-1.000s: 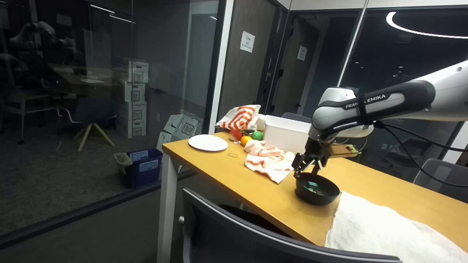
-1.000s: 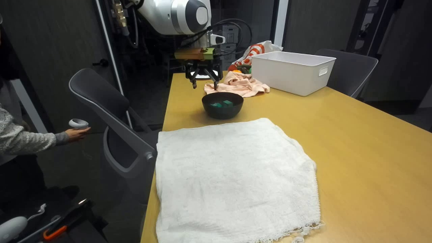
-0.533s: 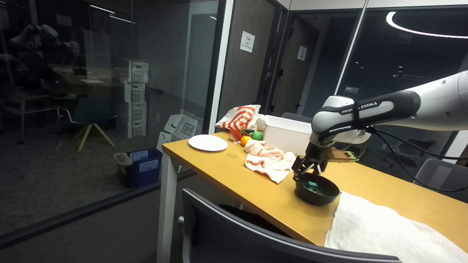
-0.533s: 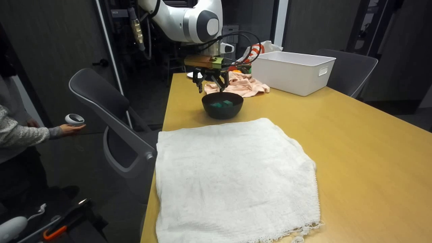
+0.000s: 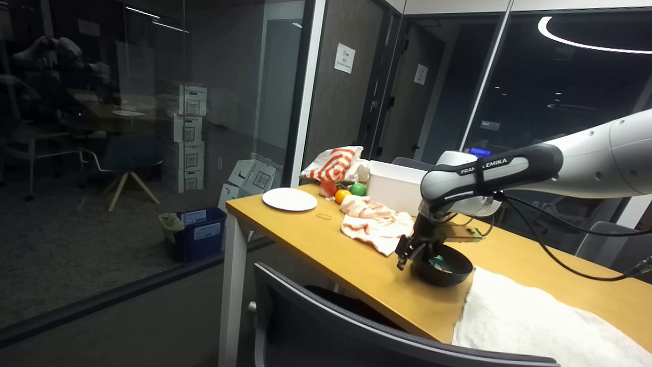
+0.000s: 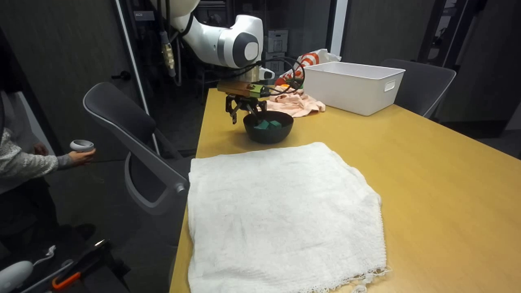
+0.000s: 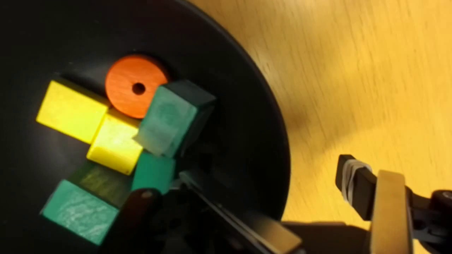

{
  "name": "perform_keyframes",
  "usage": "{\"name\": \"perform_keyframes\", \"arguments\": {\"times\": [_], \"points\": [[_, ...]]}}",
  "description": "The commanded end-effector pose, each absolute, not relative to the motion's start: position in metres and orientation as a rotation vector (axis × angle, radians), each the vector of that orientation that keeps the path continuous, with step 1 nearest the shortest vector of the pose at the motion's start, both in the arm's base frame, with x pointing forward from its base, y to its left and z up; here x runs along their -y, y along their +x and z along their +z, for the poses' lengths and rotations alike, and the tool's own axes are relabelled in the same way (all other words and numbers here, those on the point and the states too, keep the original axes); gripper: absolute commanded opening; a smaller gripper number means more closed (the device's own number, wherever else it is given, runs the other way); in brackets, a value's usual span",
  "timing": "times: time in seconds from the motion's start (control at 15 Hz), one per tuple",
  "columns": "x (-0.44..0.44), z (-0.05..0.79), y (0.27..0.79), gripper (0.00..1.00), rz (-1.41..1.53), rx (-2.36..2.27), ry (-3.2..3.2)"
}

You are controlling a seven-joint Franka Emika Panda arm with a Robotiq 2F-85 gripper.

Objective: Pour the blocks from the bowl onto the towel and cover the blocks with the towel

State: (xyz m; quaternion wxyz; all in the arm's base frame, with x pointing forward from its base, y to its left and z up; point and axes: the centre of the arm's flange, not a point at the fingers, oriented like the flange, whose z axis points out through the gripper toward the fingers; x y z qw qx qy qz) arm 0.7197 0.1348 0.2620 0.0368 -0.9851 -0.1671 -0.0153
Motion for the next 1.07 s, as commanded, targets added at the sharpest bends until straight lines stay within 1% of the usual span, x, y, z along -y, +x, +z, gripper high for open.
{"name": "perform_keyframes", "arguments": {"times": [0.0, 0.2, 0.27, 0.4, 0.47, 0.53, 0.67, 0.73, 0.8, 0.87, 0.93, 1.0], "points": [[-0.138, 0.258, 0.728, 0.58, -0.095, 0.637, -3.03], [-0.135, 0.26, 0.727, 0.36, -0.136, 0.652, -3.029], [-0.132, 0.261, 0.727, 0.27, -0.141, 0.644, -3.031], [-0.128, 0.266, 0.725, 0.15, -0.156, 0.631, -3.034], [-0.128, 0.268, 0.724, 0.05, -0.162, 0.623, -3.029], [-0.127, 0.271, 0.724, 0.04, -0.172, 0.615, -3.026], [-0.129, 0.284, 0.723, 0.07, -0.198, 0.602, -3.011], [-0.129, 0.293, 0.722, 0.06, -0.219, 0.597, -3.009], [-0.131, 0.305, 0.721, 0.06, -0.243, 0.583, -3.009], [-0.131, 0.314, 0.721, 0.04, -0.262, 0.565, -3.0], [-0.131, 0.326, 0.72, 0.06, -0.29, 0.543, -2.985], [-0.131, 0.339, 0.718, 0.05, -0.328, 0.513, -2.964]]}}
